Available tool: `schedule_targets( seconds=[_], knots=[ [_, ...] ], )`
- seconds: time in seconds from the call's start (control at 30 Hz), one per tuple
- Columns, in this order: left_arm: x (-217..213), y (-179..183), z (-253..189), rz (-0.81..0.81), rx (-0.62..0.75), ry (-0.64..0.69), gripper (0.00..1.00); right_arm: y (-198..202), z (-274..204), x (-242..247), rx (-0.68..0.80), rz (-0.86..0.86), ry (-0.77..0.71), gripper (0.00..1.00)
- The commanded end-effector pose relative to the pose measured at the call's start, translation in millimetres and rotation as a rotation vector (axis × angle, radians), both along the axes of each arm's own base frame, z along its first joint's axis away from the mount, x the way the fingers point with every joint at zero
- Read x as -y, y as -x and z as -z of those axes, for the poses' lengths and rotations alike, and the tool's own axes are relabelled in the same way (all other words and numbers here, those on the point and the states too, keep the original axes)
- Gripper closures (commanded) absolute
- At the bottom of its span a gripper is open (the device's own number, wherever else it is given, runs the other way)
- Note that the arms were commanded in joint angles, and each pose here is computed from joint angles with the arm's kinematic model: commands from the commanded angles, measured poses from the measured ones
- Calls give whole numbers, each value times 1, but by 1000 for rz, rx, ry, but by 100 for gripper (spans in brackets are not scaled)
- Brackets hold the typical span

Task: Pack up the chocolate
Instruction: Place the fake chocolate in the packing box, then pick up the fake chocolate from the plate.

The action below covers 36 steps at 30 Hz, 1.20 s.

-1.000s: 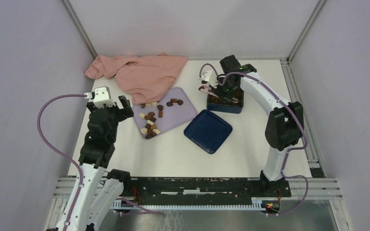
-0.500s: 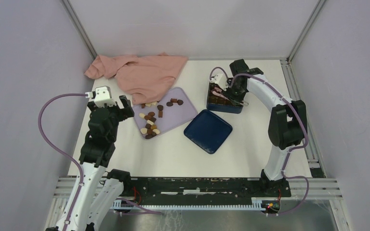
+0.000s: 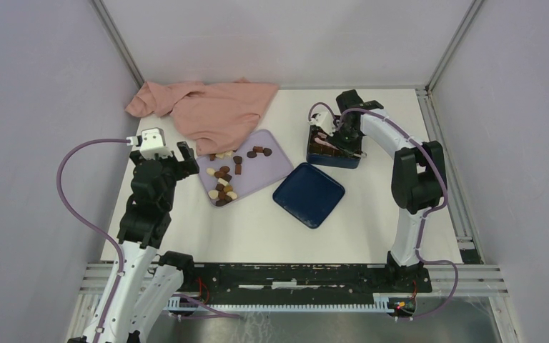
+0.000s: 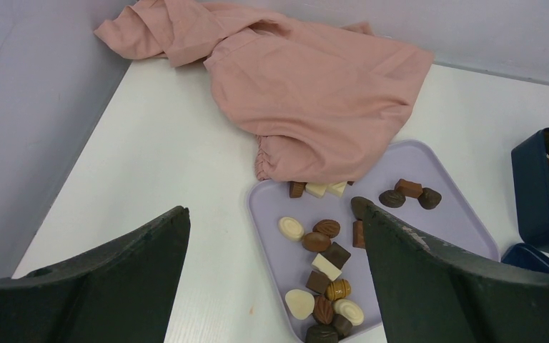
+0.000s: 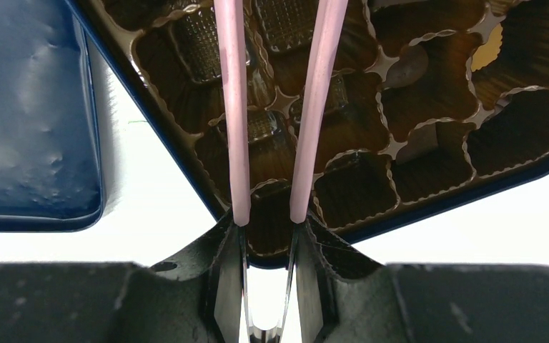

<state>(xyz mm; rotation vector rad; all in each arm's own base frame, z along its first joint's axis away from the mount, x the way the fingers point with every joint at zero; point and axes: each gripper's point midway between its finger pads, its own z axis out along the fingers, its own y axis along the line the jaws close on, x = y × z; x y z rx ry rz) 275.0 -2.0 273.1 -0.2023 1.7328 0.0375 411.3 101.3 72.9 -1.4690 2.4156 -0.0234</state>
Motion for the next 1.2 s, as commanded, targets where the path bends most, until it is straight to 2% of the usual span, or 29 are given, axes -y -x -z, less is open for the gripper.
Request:
schedule_targets(
  seconds=[0.0, 0.17, 0.53, 0.77, 1.17],
  knots=[
    [1, -3, -12, 20, 38, -36, 5, -16, -14, -1, 62, 10, 11, 71],
    [1, -3, -12, 20, 39, -37, 5, -16, -14, -4, 60, 5, 6, 64],
    [0, -2, -12, 18, 39, -37, 5, -16, -34, -9, 101, -3, -36, 62],
    [1, -3, -12, 21, 36, -35, 5, 1, -65, -54, 142, -131, -168, 63],
    [0, -4, -9, 13, 27, -41, 5, 20, -50, -137, 118, -333, -74, 63]
  ],
)
